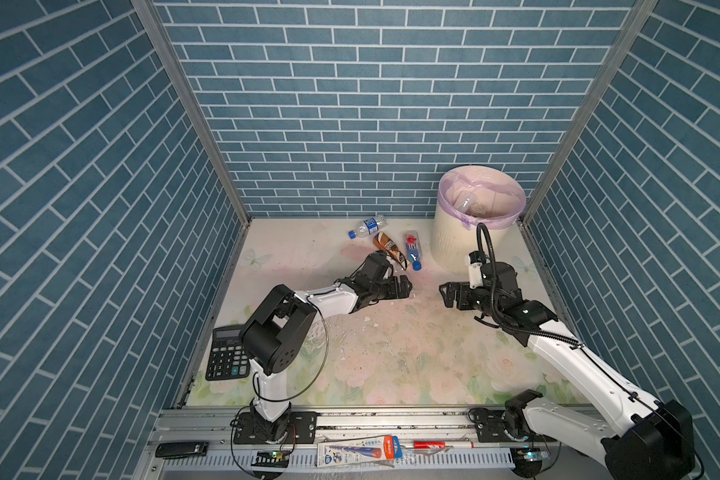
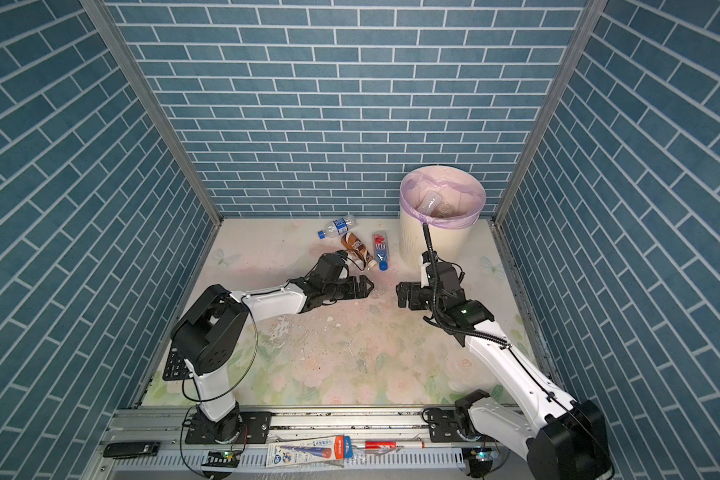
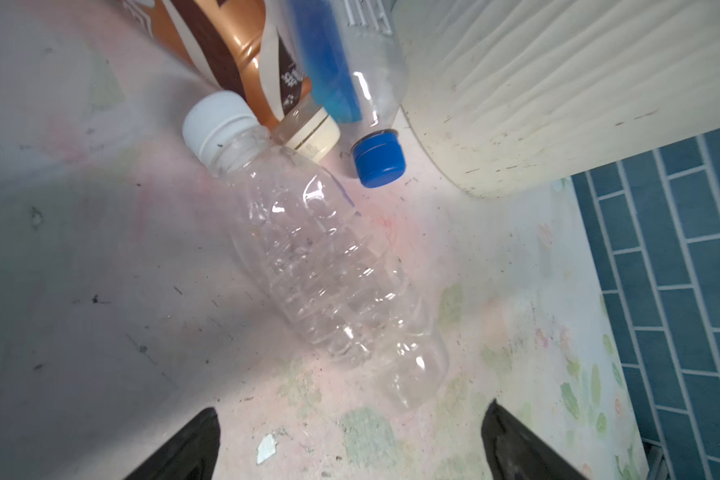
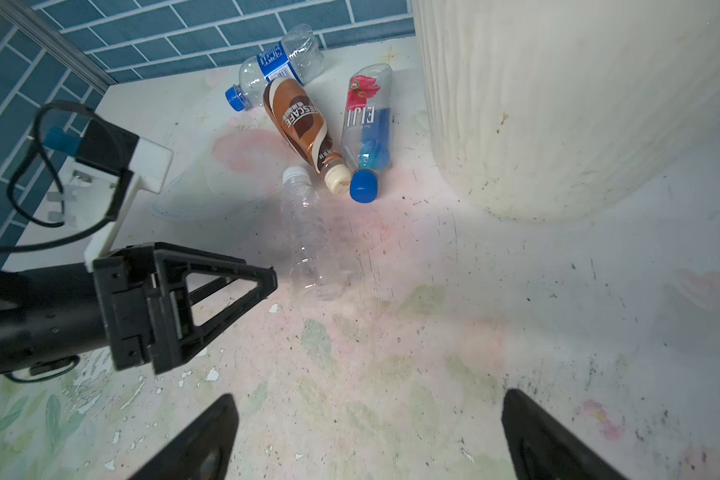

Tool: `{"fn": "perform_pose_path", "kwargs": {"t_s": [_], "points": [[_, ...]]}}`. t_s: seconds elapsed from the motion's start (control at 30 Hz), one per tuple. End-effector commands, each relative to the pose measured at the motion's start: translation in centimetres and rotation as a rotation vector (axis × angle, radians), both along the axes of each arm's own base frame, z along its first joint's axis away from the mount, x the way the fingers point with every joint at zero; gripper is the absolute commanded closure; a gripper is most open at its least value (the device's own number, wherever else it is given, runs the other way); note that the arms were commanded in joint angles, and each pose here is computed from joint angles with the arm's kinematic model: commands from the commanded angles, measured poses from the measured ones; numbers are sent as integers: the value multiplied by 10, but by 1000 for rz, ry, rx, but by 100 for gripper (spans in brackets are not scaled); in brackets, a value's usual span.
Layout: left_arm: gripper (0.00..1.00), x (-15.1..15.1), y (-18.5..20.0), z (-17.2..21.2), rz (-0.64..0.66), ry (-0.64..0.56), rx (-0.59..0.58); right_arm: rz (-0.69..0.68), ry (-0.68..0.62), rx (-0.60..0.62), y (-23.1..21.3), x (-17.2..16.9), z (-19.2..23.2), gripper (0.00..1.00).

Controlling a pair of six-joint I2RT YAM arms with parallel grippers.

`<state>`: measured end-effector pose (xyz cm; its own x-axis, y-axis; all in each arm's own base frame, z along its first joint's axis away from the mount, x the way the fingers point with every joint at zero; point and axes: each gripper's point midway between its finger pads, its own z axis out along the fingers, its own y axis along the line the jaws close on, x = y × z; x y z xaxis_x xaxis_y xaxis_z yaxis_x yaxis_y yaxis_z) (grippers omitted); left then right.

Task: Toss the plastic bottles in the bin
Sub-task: 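Lower the left gripper onto the clear bottle while the right gripper draws back, then close the left gripper around the clear white-capped bottle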

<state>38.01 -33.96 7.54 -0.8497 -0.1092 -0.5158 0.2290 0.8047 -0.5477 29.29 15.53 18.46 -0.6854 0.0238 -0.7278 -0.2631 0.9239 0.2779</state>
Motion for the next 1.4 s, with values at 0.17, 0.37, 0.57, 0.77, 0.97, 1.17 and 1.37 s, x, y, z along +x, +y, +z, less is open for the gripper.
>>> {"fn": "perform_pose_path", "kwargs": {"t_s": [0.17, 0.37, 0.57, 0.77, 0.97, 1.17, 1.37], "points": [[1, 18, -13, -12, 64, 42, 82, -25, 19, 20, -10, -10, -8, 1], [1, 21, -19, -25, 60, 82, 128, -35, 10, 25, -13, -11, -6, 1], [1, 22, -17, -38, 38, 111, 206, -44, -8, 20, -16, -9, -5, 1], [1, 18, -10, -46, 4, 143, 273, -58, -18, 11, -20, -11, -1, 2], [1, 3, 0, -59, -2, 177, 285, -75, -25, -3, -25, -10, -3, 2], [3, -8, 8, -61, 5, 184, 273, -73, -22, 1, -24, -8, -5, 3], [7, -12, 11, -65, 10, 187, 263, -73, -20, 3, -24, -9, -3, 3]]}}
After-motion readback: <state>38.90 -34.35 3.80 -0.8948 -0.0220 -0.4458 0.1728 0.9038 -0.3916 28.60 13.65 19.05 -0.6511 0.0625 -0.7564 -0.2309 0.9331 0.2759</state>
